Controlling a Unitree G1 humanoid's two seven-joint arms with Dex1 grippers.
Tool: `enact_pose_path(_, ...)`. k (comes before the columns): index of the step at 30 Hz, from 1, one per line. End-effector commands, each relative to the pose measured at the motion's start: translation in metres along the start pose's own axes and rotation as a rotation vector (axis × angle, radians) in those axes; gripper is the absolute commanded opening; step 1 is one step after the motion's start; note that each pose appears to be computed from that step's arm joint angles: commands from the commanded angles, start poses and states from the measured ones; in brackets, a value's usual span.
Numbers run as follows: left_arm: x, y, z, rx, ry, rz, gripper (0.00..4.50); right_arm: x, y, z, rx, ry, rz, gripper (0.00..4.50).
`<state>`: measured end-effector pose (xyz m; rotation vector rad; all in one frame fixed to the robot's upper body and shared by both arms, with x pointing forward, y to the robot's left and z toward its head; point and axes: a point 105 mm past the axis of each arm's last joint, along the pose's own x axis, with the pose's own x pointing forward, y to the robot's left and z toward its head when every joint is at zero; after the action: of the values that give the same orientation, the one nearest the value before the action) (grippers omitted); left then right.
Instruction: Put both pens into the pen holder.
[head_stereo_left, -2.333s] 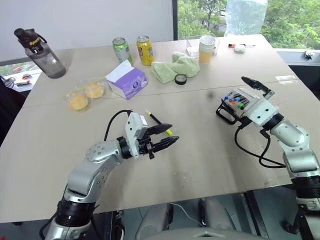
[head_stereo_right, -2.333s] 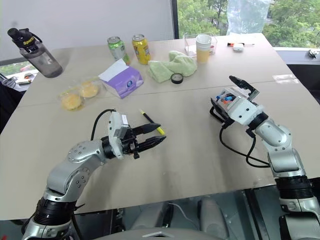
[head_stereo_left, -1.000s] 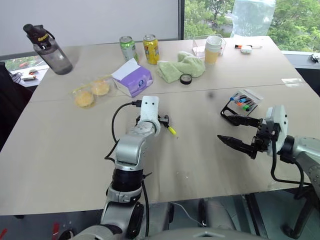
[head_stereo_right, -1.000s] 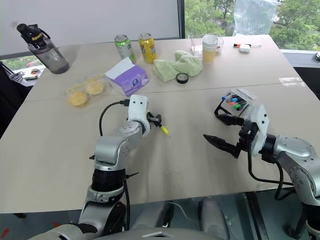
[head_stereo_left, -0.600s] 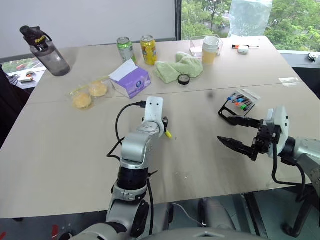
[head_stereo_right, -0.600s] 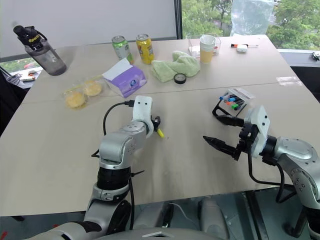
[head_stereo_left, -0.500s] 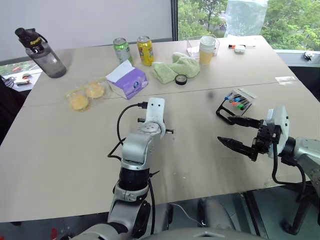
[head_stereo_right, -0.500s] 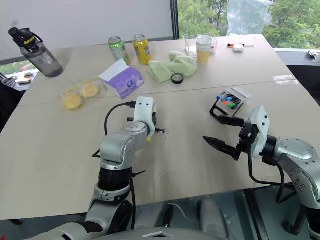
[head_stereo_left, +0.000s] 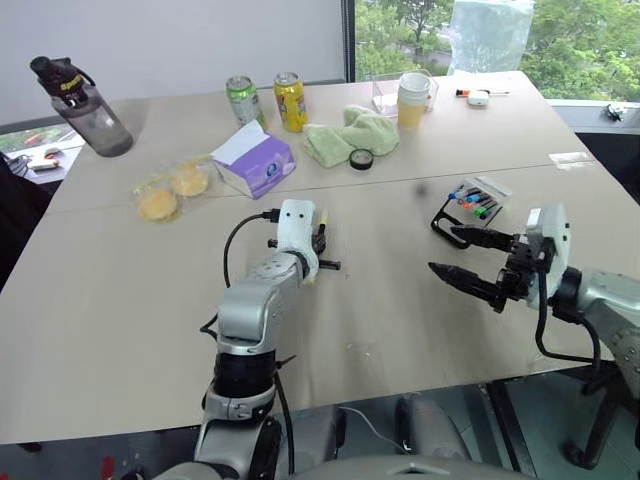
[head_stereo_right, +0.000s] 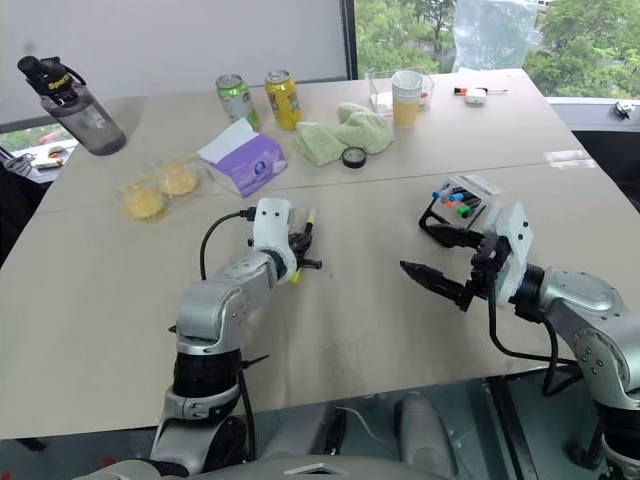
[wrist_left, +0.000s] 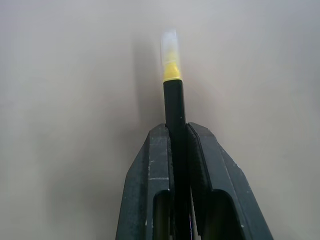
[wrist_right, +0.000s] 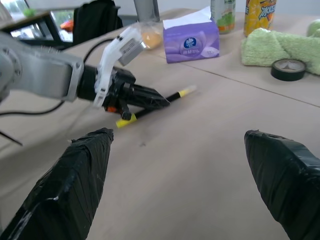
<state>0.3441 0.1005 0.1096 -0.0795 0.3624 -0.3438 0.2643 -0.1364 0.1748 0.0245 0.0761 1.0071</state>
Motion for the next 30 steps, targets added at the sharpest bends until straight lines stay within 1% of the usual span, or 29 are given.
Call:
enact_pose_path(1, -0.021, -0.038, 0.029, -0.023, -0.168, -0.301, 0.01, 0.009, 0.007, 0.01, 0.055, -0.028, 0.015, 4.5)
enact_pose_path(5, -0.044, -0.064, 0.036, 0.004, -0.23, -0.542, 0.01, 0.016, 0.009, 0.017, 0.174, -0.043, 0.021, 4.5)
enact_pose_path(9, -0.063, -0.084, 0.04, -0.012, -0.269, -0.716, 0.01, 0.024, 0.011, 0.023, 0.258, -0.039, 0.029, 4.5)
enact_pose_path(12, -0.074, -0.096, 0.039, -0.015, -0.269, -0.815, 0.01, 0.031, 0.013, 0.025, 0.3, -0.031, 0.038, 4.5)
enact_pose_path(14, -0.078, -0.101, 0.038, -0.008, -0.266, -0.851, 0.01, 0.036, 0.014, 0.024, 0.314, -0.022, 0.039, 4.5)
enact_pose_path(17, -0.079, -0.103, 0.038, 0.01, -0.261, -0.862, 0.01, 0.044, 0.021, 0.034, 0.375, -0.075, 0.089, 4.5)
enact_pose_path(20, -0.08, -0.103, 0.038, 0.018, -0.259, -0.865, 0.01, 0.046, 0.022, 0.04, 0.393, -0.098, 0.1, 4.5)
enact_pose_path(21, -0.08, -0.102, 0.038, 0.021, -0.256, -0.865, 0.0, 0.046, 0.024, 0.04, 0.393, -0.094, 0.105, 3.96)
enact_pose_path(23, -0.079, -0.101, 0.037, 0.027, -0.253, -0.86, 0.0, 0.047, 0.028, 0.037, 0.39, -0.078, 0.121, 3.21)
enact_pose_path(26, -0.078, -0.1, 0.038, 0.031, -0.254, -0.856, 0.0, 0.047, 0.033, 0.032, 0.386, -0.051, 0.139, 1.77)
enact_pose_path(27, -0.078, -0.1, 0.038, 0.028, -0.254, -0.855, 0.0, 0.046, 0.034, 0.032, 0.385, -0.047, 0.141, 1.45)
enact_pose_path(28, -0.078, -0.1, 0.038, 0.023, -0.253, -0.86, 0.0, 0.046, 0.034, 0.031, 0.384, -0.046, 0.14, 0.82)
enact_pose_path(29, -0.078, -0.101, 0.037, 0.016, -0.252, -0.865, 0.0, 0.046, 0.034, 0.031, 0.383, -0.048, 0.136, 0.5)
enact_pose_path(30, -0.078, -0.101, 0.037, -0.001, -0.248, -0.866, 0.47, 0.046, 0.033, 0.032, 0.38, -0.053, 0.13, 0.19)
